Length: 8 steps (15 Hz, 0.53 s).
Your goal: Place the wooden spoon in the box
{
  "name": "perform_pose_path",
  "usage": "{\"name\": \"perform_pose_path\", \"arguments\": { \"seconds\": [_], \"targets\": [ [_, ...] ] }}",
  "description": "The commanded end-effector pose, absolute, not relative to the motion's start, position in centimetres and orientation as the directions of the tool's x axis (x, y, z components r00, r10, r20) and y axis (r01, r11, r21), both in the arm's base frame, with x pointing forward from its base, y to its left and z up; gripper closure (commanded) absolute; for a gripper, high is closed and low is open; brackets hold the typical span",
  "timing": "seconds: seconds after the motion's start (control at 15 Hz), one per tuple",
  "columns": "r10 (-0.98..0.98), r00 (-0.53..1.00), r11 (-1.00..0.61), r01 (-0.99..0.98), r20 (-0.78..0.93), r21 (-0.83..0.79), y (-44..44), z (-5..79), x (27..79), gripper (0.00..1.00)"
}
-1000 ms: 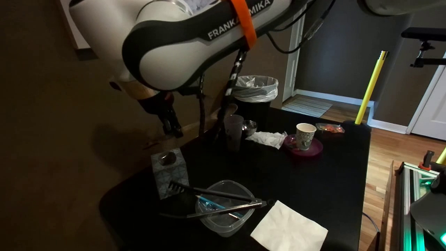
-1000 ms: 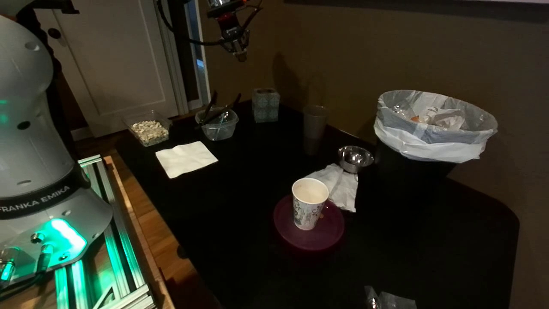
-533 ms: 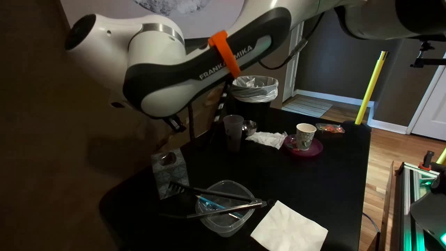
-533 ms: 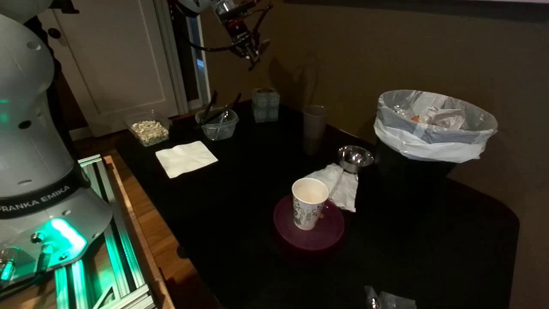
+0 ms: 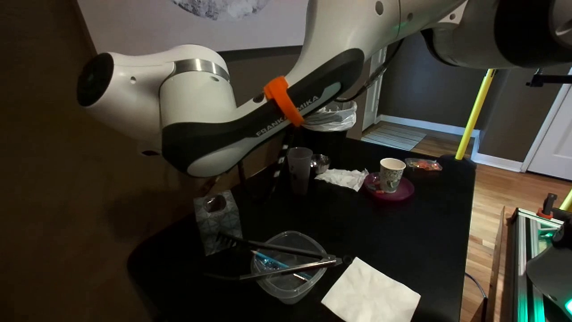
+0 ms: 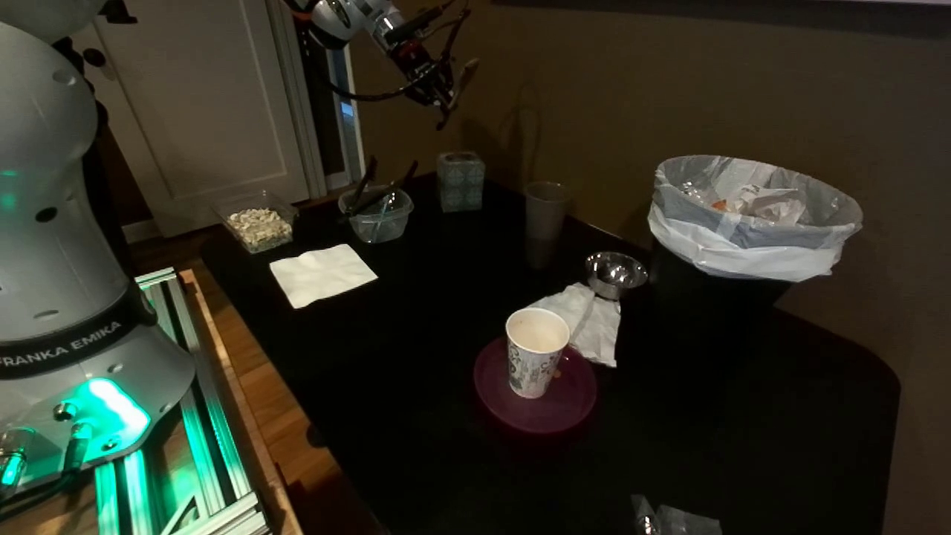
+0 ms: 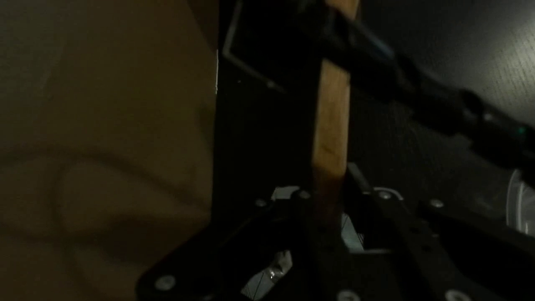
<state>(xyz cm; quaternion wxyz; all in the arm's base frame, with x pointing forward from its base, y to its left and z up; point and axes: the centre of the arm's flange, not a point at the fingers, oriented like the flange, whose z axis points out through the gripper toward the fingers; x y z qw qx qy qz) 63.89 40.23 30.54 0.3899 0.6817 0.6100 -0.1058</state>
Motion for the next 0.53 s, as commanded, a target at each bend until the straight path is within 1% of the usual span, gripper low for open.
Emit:
{"name": "perform_pose_path", "arguments": {
  "seconds": [0.0, 0.27, 0.47],
  "targets": [
    [0.643, 0.152, 0.188, 0.919, -0.751, 0.347, 42.1, 29.4, 66.0, 0.94],
    [0.564, 0.024, 0.340, 0.905, -0.826, 0.258, 44.3, 27.8, 66.7, 0.94],
    [0.519, -0.030, 0.410, 0.886, -0.854, 0.218, 45.8, 26.4, 67.6, 0.94]
  ]
}}
